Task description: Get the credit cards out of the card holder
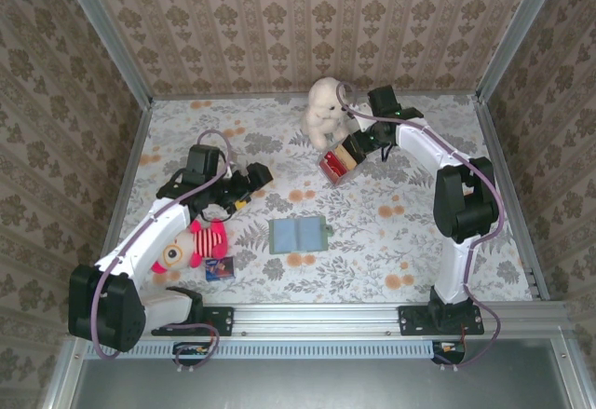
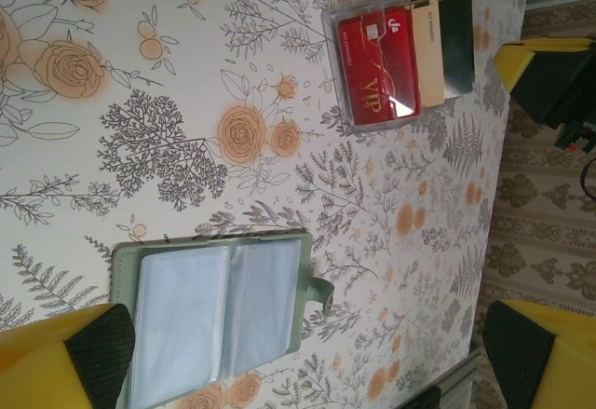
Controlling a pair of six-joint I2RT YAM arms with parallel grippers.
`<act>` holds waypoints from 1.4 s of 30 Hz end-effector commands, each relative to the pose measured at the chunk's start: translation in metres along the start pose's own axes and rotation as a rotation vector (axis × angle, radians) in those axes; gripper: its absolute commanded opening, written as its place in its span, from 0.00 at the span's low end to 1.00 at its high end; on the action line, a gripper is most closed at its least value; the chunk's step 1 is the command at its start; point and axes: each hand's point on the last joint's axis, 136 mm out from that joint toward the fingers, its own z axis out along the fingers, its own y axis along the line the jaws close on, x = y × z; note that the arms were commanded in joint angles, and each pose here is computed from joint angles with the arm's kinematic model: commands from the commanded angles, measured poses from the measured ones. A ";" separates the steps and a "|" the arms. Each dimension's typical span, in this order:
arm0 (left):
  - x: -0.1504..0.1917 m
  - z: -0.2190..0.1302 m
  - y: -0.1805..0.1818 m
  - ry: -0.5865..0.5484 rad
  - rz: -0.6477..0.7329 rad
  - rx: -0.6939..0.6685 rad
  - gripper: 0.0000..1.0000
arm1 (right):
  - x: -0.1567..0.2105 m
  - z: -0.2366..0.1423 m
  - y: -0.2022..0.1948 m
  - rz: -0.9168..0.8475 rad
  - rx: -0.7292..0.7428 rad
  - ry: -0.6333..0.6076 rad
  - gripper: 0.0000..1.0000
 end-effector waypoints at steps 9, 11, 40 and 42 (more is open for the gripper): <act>0.011 0.006 0.011 0.039 0.029 -0.017 0.98 | -0.012 -0.047 0.005 0.146 0.002 -0.041 0.33; 0.015 0.005 0.014 0.049 0.053 -0.048 0.97 | -0.008 -0.056 0.016 0.184 -0.026 -0.050 0.36; 0.086 0.079 0.071 0.339 0.098 -0.368 0.35 | 0.115 -0.021 0.219 0.558 -0.254 0.166 0.35; 0.086 0.080 0.074 0.347 0.103 -0.386 0.36 | 0.118 -0.014 0.219 0.561 -0.241 0.190 0.35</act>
